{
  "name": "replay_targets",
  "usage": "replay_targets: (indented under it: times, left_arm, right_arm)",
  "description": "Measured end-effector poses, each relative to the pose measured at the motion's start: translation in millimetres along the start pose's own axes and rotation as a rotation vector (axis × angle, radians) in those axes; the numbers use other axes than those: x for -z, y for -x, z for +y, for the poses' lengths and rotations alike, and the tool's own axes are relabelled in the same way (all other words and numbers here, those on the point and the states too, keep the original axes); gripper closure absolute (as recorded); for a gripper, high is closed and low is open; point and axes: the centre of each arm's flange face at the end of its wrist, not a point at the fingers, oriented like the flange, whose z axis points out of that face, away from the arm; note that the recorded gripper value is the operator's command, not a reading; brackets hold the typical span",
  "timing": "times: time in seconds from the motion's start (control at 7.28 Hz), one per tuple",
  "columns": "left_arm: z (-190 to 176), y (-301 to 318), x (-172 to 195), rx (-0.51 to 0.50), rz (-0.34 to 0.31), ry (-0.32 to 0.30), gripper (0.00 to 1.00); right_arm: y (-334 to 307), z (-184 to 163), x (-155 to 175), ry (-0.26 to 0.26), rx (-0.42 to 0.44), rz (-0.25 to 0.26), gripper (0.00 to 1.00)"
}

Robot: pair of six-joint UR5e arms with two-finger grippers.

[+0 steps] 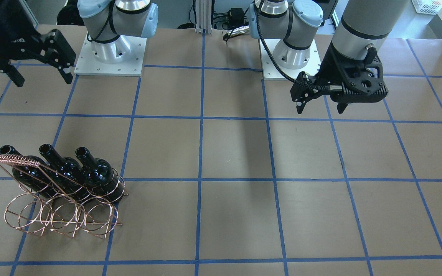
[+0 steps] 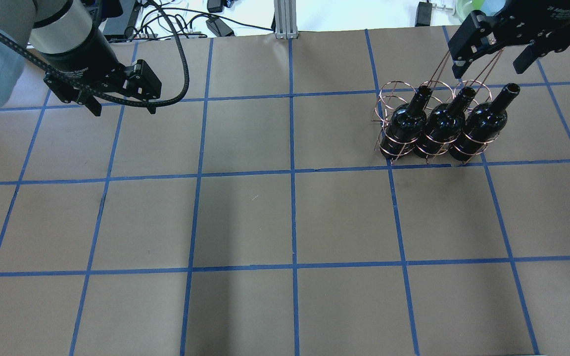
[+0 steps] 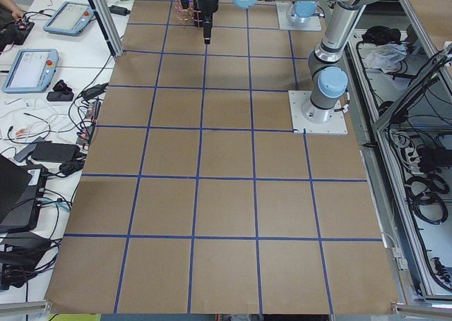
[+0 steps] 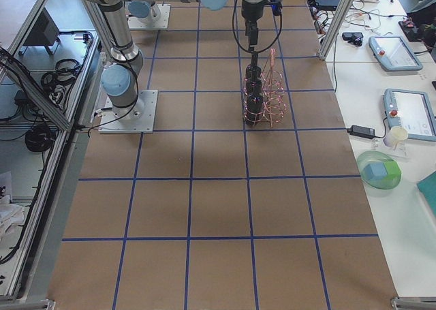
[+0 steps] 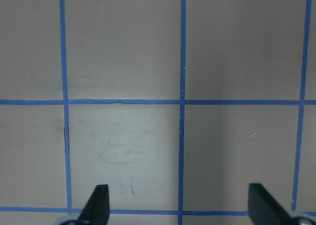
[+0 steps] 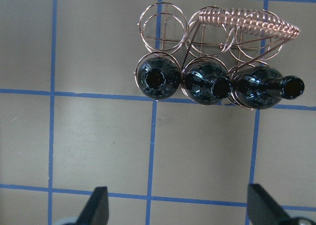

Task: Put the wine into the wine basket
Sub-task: 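Open the right gripper and release the bottle in the rack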

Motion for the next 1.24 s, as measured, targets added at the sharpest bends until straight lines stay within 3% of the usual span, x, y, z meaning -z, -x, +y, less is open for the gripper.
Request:
replay_targets:
  times: [0.27, 0.55, 0.82, 1.24]
  left_arm:
    - [0.0, -0.3, 1.3, 0.0, 0.0, -0.003, 0.0]
    - [2.2, -0.5, 5.6, -0.002, -0.001, -0.012, 0.0]
    - [3.9, -0.6, 8.2, -0.003, -0.002, -0.016, 0.0]
    - [17.1, -0.8, 20.7, -0.005, -0.003, -0.012, 0.0]
  right_arm:
    - [19.7, 8.3, 3.4, 0.003, -0.003, -0.022, 0.0]
    - [70.3, 14.3, -10.6, 0.049, 0.036, 0.039, 0.0]
    - [86.9, 13.7, -22.2, 0.075, 0.047, 0.056, 0.0]
    - [51.5, 2.8, -16.4, 0.036, -0.02, 0.055, 0.0]
